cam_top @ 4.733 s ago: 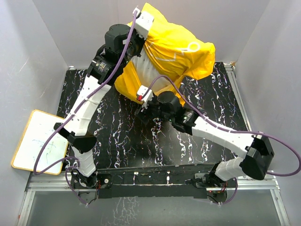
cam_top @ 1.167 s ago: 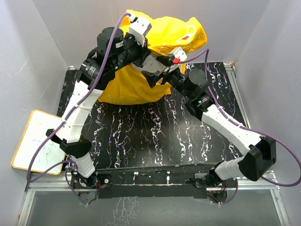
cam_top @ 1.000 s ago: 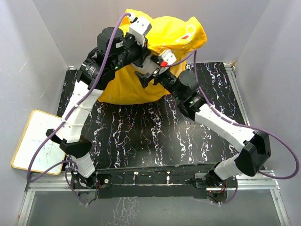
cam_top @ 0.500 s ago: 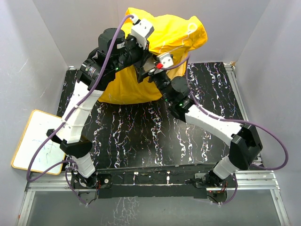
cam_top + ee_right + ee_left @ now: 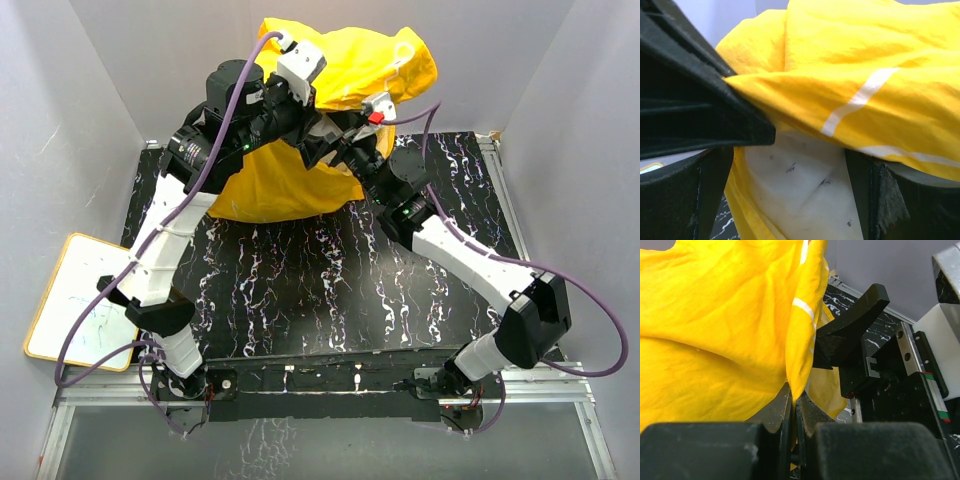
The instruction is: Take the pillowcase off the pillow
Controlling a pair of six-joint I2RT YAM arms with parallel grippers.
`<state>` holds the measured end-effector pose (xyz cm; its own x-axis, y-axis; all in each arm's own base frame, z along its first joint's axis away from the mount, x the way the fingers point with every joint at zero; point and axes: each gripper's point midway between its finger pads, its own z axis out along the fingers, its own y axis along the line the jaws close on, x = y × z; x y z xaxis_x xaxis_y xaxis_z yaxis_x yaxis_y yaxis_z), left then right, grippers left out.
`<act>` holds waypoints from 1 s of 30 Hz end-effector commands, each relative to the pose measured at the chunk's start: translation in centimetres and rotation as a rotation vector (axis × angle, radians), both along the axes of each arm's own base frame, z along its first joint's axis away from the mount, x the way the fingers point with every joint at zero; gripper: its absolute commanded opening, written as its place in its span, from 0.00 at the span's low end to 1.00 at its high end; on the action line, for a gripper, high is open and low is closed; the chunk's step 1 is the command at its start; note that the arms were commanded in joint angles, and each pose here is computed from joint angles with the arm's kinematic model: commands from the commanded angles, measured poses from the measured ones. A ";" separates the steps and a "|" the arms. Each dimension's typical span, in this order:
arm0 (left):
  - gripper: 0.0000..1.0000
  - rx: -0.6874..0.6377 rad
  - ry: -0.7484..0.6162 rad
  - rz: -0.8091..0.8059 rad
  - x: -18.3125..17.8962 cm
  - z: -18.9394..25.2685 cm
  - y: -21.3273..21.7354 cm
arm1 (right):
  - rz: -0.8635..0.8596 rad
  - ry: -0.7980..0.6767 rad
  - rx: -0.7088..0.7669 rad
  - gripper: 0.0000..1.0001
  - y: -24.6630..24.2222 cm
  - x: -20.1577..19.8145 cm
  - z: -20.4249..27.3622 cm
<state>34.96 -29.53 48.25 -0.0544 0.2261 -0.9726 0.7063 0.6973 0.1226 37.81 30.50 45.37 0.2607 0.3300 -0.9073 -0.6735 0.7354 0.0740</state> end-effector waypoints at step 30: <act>0.00 -0.060 -0.379 0.164 -2.5 10.8 6.4 | -0.337 0.030 0.051 0.08 0.5 5.1 -5.3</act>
<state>34.52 -26.81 49.91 0.0042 0.2723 -0.9622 0.6472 0.7328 0.2102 44.21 33.37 41.09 0.3794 0.2110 -0.9009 -0.3961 0.9170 0.0479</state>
